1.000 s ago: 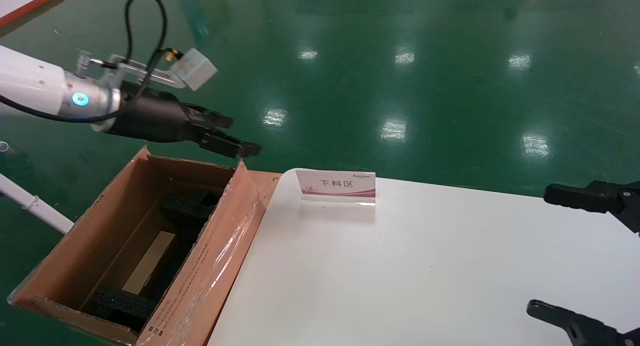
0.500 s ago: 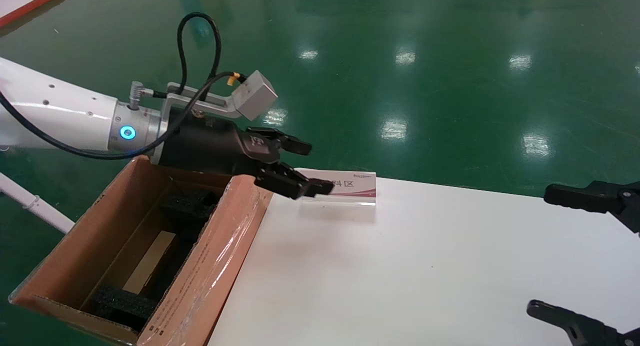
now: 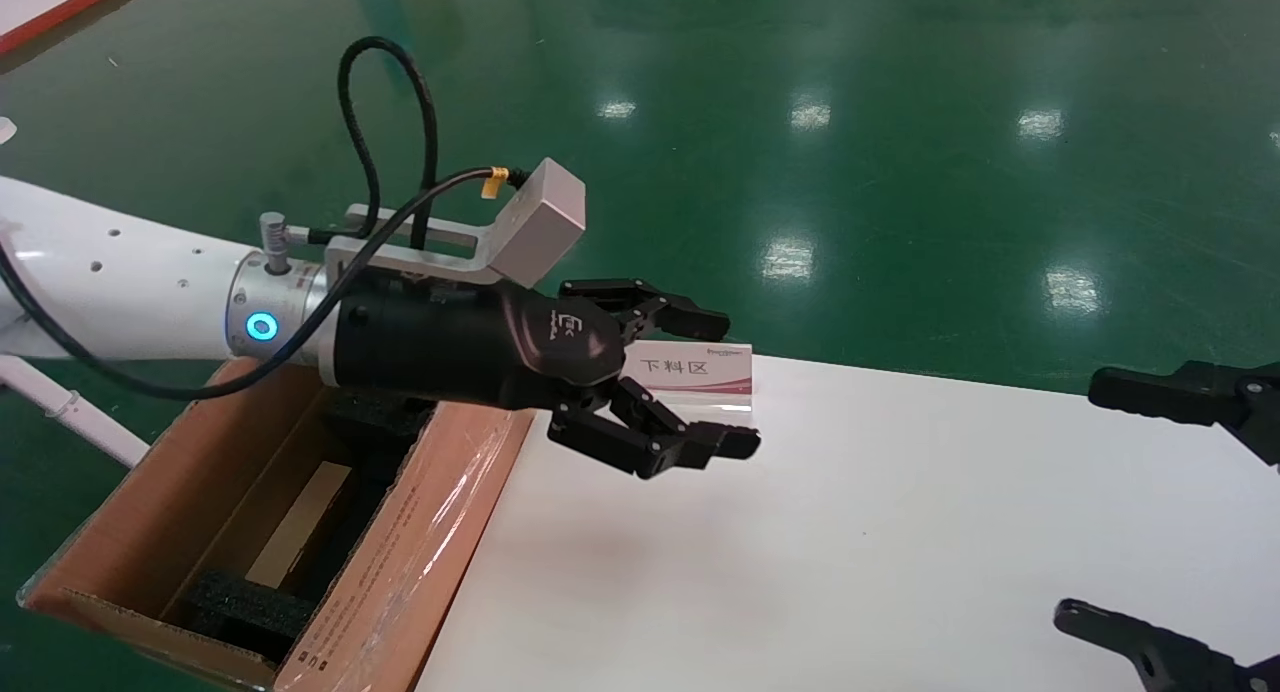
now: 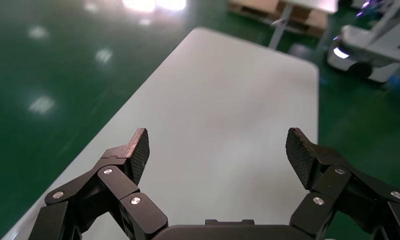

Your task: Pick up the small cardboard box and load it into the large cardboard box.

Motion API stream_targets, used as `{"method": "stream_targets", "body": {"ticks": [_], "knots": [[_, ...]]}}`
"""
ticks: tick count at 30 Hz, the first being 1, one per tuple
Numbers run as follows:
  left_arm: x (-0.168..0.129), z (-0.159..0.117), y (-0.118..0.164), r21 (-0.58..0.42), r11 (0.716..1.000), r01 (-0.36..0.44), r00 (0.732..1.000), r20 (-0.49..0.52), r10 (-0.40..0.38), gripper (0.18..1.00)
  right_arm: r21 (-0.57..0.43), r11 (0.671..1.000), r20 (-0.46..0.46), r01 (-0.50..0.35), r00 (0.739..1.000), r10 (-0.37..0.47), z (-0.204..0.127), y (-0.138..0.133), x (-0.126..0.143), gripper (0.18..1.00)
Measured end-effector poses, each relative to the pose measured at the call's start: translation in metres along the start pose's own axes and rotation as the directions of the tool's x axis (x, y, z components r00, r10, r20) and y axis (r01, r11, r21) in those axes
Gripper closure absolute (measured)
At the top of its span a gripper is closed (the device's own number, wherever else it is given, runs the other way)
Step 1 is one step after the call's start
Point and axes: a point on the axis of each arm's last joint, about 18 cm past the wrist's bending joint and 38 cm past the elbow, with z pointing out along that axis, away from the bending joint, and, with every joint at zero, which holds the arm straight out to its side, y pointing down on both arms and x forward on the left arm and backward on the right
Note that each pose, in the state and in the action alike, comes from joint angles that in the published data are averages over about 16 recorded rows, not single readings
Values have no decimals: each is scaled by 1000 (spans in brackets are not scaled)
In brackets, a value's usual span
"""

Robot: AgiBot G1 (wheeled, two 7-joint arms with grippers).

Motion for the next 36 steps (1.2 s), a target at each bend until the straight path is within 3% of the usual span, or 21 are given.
{"method": "stream_targets", "body": {"ticks": [8,19,26,36], "knots": [[25,-3,-2,119,990,-77,994,-68,86,183,0,1000,0,0,1000,0,0,0,0,178],[55,-18,0,257,950,-177,974,-91,206,183,0,1000,1,0,1000,0,0,0,0,178],[63,-24,2,290,935,-206,967,-86,240,183,0,1000,1,0,1000,0,0,0,0,178],[63,-24,2,292,934,-208,966,-86,242,183,0,1000,2,1,1000,-1,0,0,-1,178]]}}
